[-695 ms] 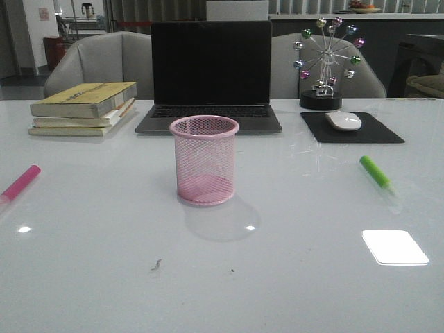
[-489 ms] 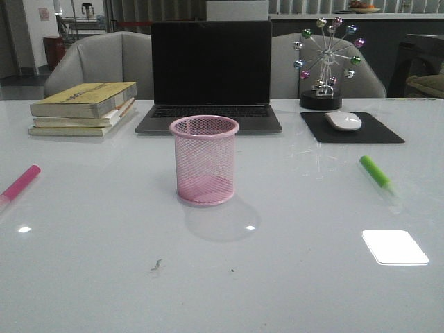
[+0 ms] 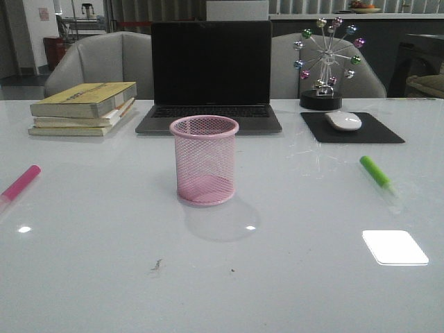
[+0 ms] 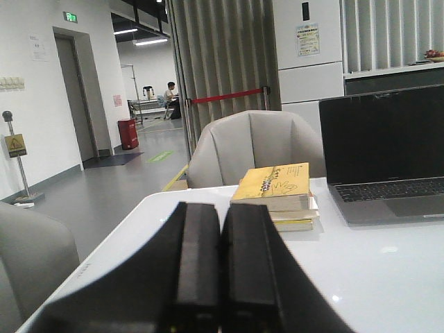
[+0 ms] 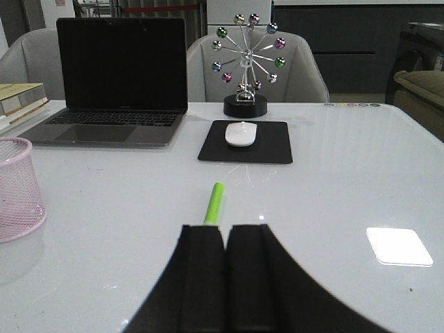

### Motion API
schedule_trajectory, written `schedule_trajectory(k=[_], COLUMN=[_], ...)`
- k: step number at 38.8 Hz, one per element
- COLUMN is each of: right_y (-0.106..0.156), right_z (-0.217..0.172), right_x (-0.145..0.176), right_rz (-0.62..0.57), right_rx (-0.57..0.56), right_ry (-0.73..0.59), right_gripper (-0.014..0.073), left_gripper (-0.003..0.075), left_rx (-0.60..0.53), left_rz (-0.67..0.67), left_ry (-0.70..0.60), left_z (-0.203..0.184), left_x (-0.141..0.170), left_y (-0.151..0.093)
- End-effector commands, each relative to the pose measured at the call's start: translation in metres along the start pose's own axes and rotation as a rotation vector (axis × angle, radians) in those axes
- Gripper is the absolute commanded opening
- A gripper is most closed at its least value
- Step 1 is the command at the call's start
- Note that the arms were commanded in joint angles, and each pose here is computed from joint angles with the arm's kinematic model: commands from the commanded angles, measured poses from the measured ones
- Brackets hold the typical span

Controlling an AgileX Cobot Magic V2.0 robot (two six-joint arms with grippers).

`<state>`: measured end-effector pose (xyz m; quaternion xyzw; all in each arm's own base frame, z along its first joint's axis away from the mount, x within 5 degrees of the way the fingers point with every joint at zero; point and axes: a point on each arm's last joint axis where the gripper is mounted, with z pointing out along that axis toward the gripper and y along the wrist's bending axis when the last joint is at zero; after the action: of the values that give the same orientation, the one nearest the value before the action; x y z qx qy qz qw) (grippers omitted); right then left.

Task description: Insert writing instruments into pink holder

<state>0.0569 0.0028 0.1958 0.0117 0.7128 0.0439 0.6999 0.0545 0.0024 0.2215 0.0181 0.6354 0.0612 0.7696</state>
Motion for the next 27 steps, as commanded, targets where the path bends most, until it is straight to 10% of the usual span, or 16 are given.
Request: schedule_trajectory(k=[1,27], right_y=[0.000,0.005], right_z=[-0.002,-0.018], right_x=[-0.009,-0.071], right_rz=[-0.005,-0.005], right_rx=[-0.002,-0.018], right_ry=[-0.108,-0.366], right_gripper=[0.0029,0.0031], left_gripper=[0.0092,0.0092], left_rx=[-0.003,-0.020], left_rz=[-0.015,-0.047], left_ry=[-0.109,-0.230], left_z=[-0.002,-0.007], left_x=[-0.009,-0.064], left_y=[0.000,0.007])
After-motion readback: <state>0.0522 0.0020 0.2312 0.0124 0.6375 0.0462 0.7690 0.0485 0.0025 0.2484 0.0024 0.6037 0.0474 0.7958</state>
